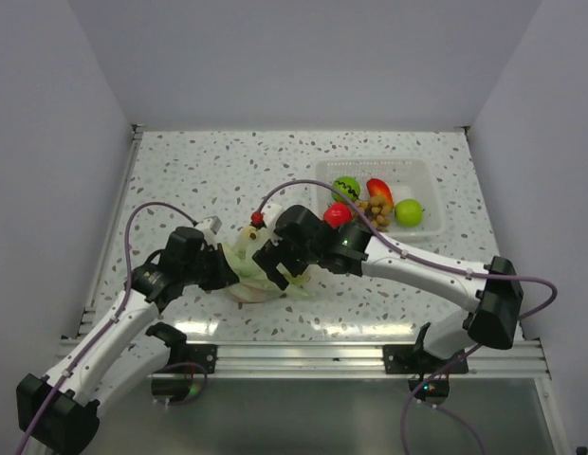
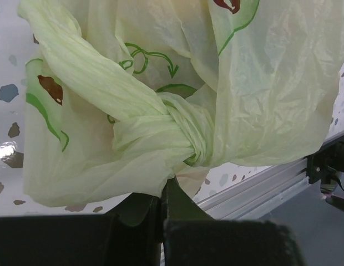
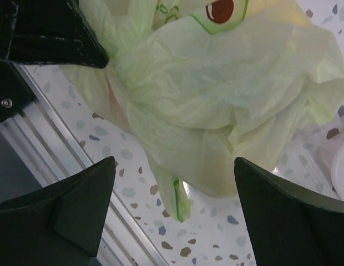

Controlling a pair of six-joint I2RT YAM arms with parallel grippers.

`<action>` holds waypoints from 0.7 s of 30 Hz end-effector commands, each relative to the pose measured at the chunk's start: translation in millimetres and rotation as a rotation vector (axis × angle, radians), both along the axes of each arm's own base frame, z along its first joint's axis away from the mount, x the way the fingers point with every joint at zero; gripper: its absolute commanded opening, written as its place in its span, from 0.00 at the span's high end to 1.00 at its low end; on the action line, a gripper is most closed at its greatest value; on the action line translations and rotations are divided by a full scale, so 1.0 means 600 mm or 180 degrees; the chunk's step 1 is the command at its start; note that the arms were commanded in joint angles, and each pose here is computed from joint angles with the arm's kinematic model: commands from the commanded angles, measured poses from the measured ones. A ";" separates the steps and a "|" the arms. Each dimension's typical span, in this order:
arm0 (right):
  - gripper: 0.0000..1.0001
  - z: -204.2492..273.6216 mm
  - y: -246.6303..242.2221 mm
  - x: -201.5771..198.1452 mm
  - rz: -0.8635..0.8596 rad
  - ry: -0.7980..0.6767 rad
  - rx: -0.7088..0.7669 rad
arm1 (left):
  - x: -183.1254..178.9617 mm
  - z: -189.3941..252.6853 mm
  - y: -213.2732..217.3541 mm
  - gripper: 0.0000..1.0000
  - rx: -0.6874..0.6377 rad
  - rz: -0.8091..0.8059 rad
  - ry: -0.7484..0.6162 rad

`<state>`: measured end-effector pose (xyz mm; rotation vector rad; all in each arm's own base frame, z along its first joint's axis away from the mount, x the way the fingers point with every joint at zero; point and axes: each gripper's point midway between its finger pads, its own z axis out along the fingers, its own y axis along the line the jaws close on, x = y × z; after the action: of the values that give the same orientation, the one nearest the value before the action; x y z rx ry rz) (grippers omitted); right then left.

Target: Untie the knot of the plastic bag and take out the fruit

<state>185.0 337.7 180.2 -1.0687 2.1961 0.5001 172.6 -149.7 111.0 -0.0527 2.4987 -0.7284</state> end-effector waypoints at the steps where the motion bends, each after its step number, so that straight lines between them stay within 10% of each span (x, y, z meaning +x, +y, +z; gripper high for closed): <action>1: 0.09 0.047 0.049 0.043 0.0107 -0.0428 0.0193 | 0.008 0.023 0.013 1.00 0.0161 -0.0006 -0.0145; 10: 0.16 -0.017 0.109 0.064 0.0219 -0.0364 0.0082 | 0.018 0.039 0.016 1.00 0.0129 0.0086 -0.0298; 14: 0.45 -0.053 0.098 0.071 0.0077 -0.0334 -0.0028 | 0.025 0.045 0.027 1.00 0.0200 0.0204 -0.0375; 17: 0.96 -0.040 0.077 0.076 -0.0046 -0.0357 0.0062 | 0.031 0.051 0.033 1.00 0.0210 0.0333 -0.0391; 21: 1.00 0.036 0.012 0.100 -0.0535 -0.0504 0.0454 | 0.047 0.045 0.075 1.00 0.0510 0.0760 -0.0407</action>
<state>220.9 375.3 144.2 -1.0571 2.1377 0.4595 187.1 -128.7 125.7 -0.1263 2.4229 -0.5785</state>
